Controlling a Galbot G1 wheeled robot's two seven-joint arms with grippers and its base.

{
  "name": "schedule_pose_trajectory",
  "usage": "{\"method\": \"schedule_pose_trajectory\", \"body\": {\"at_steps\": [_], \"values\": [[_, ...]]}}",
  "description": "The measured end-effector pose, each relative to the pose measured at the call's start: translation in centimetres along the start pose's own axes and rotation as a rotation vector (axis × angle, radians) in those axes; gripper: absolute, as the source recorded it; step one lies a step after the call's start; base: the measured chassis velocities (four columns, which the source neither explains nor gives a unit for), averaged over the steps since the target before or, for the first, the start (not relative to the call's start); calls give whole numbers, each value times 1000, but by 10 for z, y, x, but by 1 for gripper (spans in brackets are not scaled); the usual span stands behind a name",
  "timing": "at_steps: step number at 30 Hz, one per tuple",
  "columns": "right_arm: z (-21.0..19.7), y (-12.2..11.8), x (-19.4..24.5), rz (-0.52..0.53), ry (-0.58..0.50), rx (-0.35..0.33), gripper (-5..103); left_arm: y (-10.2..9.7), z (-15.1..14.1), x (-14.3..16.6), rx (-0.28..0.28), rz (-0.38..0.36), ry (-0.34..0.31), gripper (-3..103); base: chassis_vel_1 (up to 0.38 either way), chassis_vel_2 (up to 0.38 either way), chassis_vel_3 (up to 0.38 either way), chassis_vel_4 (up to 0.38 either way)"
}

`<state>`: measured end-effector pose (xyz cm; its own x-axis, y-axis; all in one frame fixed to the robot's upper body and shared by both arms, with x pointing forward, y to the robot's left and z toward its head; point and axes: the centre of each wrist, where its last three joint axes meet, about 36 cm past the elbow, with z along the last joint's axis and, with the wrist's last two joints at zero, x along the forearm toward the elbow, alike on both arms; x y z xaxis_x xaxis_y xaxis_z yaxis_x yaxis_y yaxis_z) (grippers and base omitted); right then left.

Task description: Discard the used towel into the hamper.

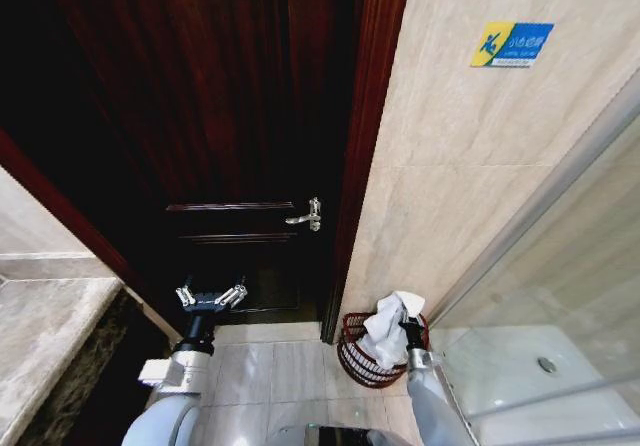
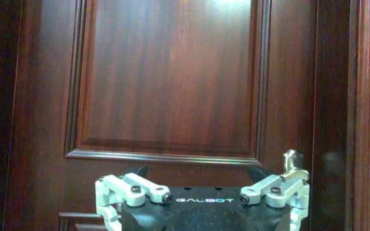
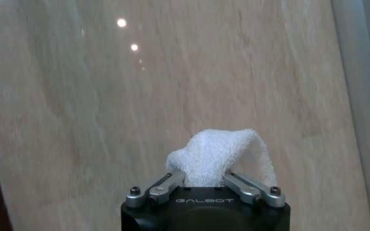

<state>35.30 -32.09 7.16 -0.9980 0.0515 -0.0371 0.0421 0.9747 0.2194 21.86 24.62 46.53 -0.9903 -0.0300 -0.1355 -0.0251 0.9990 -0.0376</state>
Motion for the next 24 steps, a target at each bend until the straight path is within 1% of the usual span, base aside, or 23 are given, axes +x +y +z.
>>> {"method": "schedule_pose_trajectory", "body": {"at_steps": [1,4,5,8,12,14,16,17,18,21,22,24], "values": [[0,0,0,0,0,0,8,0,0,0,0,0,0,100,0,0,0,0],[8,-1,6,-2,55,-10,8,0,0,0,0,0,0,100,0,0,0,0],[8,-1,6,-2,55,-10,8,0,0,0,0,0,0,100,0,0,0,0],[11,-4,9,-23,125,-20,8,0,0,0,0,0,0,100,0,0,0,0],[11,-5,10,-64,193,2,8,0,0,0,0,0,0,100,0,0,0,0],[11,-5,11,-70,206,11,8,0,0,0,0,0,0,100,0,0,0,0],[11,-6,14,-96,261,33,8,0,0,0,0,0,0,100,0,0,0,0],[11,-8,16,-125,296,28,8,0,0,0,0,0,0,100,0,0,0,0],[11,-8,16,-125,296,28,8,0,0,0,0,0,0,100,0,0,0,0],[11,-14,17,-162,357,9,8,0,0,0,0,0,0,100,0,0,0,0],[11,-14,17,-162,357,9,8,0,0,0,0,0,0,100,0,0,0,0],[10,-18,17,-180,405,9,8,0,0,0,0,0,0,100,0,0,0,0]]}}
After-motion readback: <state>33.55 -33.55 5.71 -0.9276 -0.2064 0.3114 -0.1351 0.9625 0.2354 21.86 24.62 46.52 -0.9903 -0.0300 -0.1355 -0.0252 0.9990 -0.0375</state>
